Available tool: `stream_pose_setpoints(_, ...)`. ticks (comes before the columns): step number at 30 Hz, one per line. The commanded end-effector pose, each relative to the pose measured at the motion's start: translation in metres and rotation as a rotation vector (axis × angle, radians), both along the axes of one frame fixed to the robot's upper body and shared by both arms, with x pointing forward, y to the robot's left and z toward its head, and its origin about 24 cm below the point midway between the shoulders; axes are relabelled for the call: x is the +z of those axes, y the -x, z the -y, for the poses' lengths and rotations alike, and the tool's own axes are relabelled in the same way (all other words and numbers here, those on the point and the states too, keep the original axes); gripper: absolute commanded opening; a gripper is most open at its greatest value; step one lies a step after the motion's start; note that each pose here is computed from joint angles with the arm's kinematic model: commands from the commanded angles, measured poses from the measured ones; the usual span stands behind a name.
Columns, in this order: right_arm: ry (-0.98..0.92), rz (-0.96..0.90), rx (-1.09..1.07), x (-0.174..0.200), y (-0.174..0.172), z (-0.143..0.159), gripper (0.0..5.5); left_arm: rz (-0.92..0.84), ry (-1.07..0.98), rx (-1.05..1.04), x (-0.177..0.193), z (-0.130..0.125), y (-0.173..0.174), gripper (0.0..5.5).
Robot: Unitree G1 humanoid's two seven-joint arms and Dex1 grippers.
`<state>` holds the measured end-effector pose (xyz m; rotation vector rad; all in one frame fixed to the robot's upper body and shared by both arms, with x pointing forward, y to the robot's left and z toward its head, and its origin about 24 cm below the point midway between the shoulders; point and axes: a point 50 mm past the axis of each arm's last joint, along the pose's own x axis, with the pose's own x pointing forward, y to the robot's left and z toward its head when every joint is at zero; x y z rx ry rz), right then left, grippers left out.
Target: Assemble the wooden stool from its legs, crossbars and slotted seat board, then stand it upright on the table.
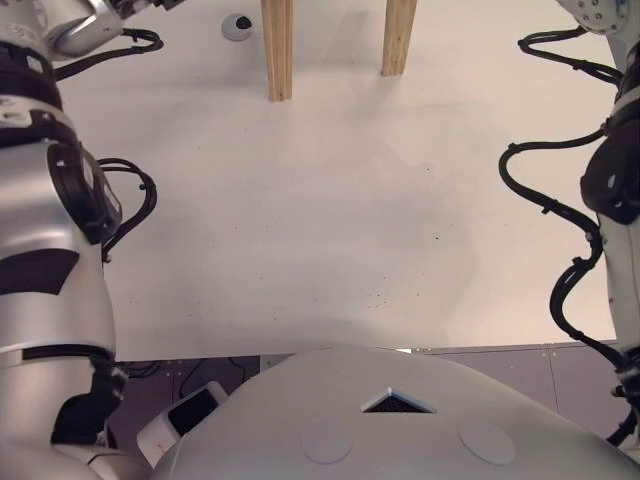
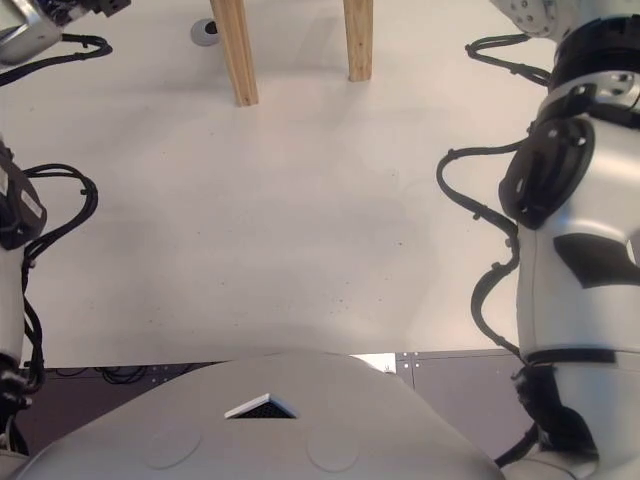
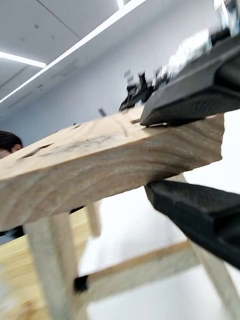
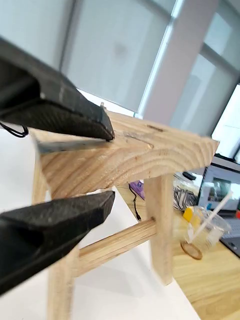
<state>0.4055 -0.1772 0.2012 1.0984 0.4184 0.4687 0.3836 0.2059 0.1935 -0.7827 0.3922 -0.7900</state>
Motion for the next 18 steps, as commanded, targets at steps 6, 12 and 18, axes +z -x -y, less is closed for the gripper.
stream_pose_setpoints(6, -0.171, 0.014, -0.172, -0.003, -0.007, 0.014, 3.45, 0.108, 0.285, 0.245, 0.016, 0.0, -0.02, 3.34)
stream_pose_setpoints(12, -0.031, 0.158, -0.216, -0.02, 0.003, 0.05, 4.47, 0.14, 0.277, 0.347, -0.013, -0.021, -0.014, 4.28)
stream_pose_setpoints(18, 0.245, 0.502, -0.372, -0.111, 0.039, 0.026, 4.79, 0.301, -0.228, 0.904, -0.109, -0.019, 0.01, 4.32)
